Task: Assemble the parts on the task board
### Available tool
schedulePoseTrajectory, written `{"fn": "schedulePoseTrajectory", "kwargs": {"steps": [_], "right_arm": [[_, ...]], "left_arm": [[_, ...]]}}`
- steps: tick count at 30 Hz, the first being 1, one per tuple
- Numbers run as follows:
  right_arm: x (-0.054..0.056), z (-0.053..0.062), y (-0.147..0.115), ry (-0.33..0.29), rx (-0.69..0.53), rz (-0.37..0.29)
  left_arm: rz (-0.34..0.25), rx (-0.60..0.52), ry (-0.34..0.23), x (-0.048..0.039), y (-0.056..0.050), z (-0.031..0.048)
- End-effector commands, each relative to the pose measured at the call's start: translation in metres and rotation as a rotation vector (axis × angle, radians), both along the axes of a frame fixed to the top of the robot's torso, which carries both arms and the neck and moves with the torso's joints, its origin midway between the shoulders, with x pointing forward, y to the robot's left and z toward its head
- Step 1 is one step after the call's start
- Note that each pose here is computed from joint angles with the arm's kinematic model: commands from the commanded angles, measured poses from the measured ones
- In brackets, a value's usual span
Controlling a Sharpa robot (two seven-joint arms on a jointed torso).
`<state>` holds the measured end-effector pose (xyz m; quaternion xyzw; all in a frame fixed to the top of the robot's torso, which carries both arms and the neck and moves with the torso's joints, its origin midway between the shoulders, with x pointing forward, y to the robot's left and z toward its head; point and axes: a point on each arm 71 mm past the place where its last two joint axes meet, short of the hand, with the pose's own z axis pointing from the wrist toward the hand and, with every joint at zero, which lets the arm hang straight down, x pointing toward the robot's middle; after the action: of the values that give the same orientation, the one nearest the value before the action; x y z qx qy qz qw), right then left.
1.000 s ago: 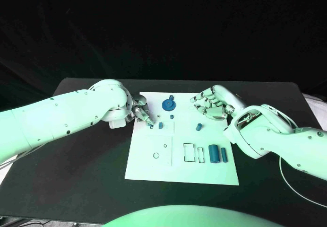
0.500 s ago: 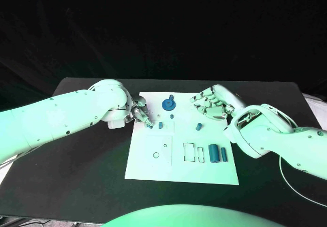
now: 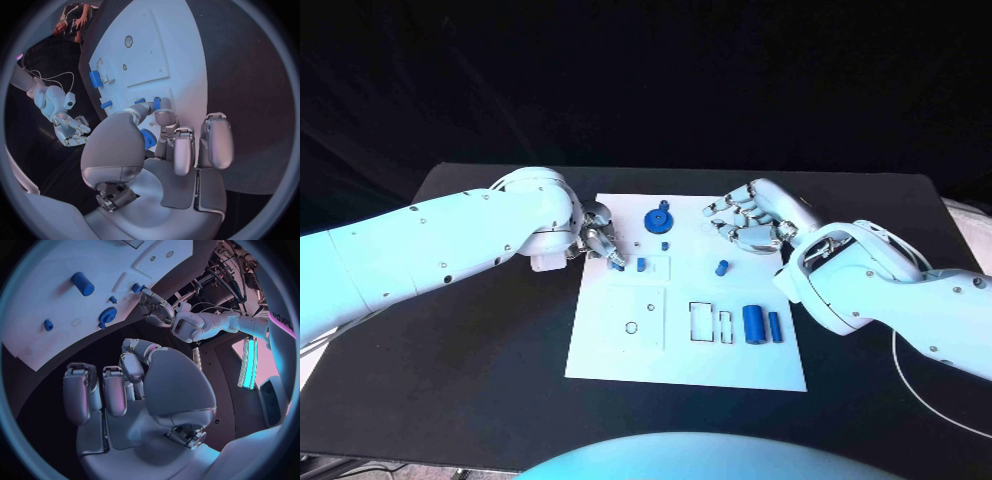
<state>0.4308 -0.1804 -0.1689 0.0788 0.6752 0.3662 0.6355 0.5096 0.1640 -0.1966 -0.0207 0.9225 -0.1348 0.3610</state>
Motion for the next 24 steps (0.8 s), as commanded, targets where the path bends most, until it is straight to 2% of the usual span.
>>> {"fn": "schedulePoseTrajectory", "kwargs": {"steps": [1,9,24], "right_arm": [[-0.0009,-0.0001,0.0018,-0.002,-0.005,0.016],[-0.0012,0.0002,0.0019,-0.004,-0.005,0.018],[-0.0017,-0.0003,0.0022,0.003,-0.010,0.024]], "left_arm": [[-0.016,0.039,0.044,-0.0041,-0.0031,-0.0077],[-0.021,0.074,0.078,-0.0048,-0.0058,-0.0119],[0.005,0.102,0.079,-0.0024,-0.0092,-0.0136]]}}
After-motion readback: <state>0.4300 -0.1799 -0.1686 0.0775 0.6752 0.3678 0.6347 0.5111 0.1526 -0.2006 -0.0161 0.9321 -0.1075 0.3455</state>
